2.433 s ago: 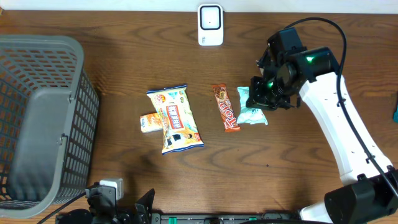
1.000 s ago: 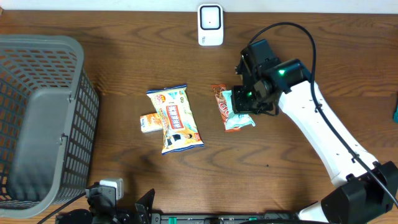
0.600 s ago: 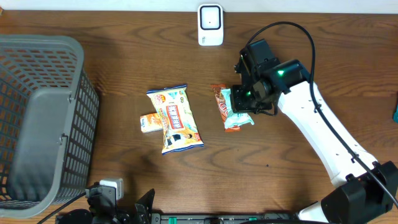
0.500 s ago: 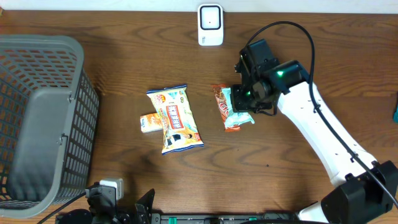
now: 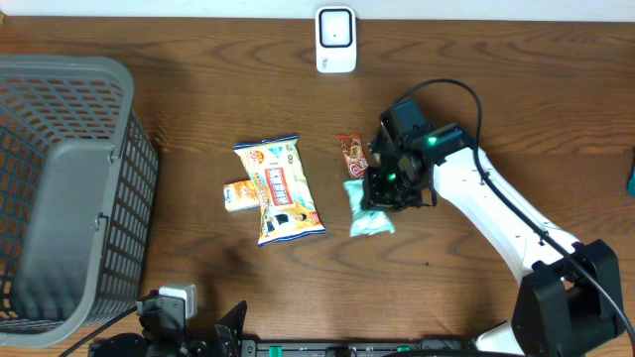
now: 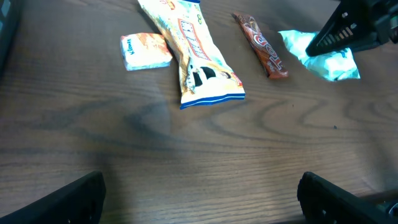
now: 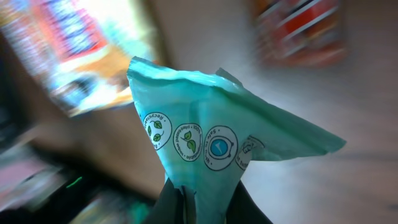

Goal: Scan the item barcode

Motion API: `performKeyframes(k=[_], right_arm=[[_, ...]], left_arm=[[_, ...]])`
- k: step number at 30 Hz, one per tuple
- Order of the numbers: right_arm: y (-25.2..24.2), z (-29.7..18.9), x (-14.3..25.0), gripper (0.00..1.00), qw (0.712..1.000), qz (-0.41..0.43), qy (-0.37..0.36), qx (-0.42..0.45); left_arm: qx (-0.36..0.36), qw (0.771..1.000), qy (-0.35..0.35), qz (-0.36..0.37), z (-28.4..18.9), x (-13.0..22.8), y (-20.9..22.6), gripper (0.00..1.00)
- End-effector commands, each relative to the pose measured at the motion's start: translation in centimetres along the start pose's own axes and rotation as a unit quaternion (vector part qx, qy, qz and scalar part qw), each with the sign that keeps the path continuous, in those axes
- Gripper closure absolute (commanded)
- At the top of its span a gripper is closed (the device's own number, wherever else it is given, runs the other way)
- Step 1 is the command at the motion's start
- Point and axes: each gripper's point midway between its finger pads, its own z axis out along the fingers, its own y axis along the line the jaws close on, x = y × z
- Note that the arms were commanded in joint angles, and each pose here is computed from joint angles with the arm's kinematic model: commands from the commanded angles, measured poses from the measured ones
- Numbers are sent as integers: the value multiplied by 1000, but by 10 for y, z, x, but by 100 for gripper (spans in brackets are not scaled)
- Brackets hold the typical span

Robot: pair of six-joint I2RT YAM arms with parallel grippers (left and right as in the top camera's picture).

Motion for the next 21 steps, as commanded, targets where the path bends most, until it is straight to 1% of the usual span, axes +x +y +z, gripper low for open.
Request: performKeyframes(k=[1, 4, 6, 8, 9, 10, 12, 16, 17, 18, 21], right_arm=[[60, -19, 28, 98, 973, 116, 103, -173], [80, -36, 35, 99, 930, 228, 172, -233], [83, -43, 35, 99, 897, 311, 204, -237], [89, -52, 36, 98, 851, 396, 248, -241], [92, -56, 36, 98, 834, 418, 264, -245], [96, -61, 37, 99, 816, 438, 283, -249], [103, -69, 40, 99, 789, 459, 315, -259], [114, -85, 39, 99, 748, 481, 361, -279], [115, -89, 35, 99, 730, 499, 374, -279], [116, -92, 32, 99, 719, 511, 381, -278], [116, -96, 20, 99, 700, 534, 382, -280]], left_arm=[[3, 1000, -5, 12, -2, -1, -1, 2], [3, 1000, -5, 12, -2, -1, -1, 2], [3, 1000, -5, 12, -2, -1, -1, 2], [3, 1000, -5, 12, -2, -1, -1, 2], [3, 1000, -5, 12, -2, -1, -1, 2], [3, 1000, -5, 12, -2, -1, -1, 2], [3, 1000, -5, 12, -2, -1, -1, 2], [3, 1000, -5, 12, -2, -1, -1, 2], [3, 1000, -5, 12, -2, -1, -1, 2], [3, 1000, -5, 12, -2, -1, -1, 2], [3, 1000, -5, 12, -2, -1, -1, 2]])
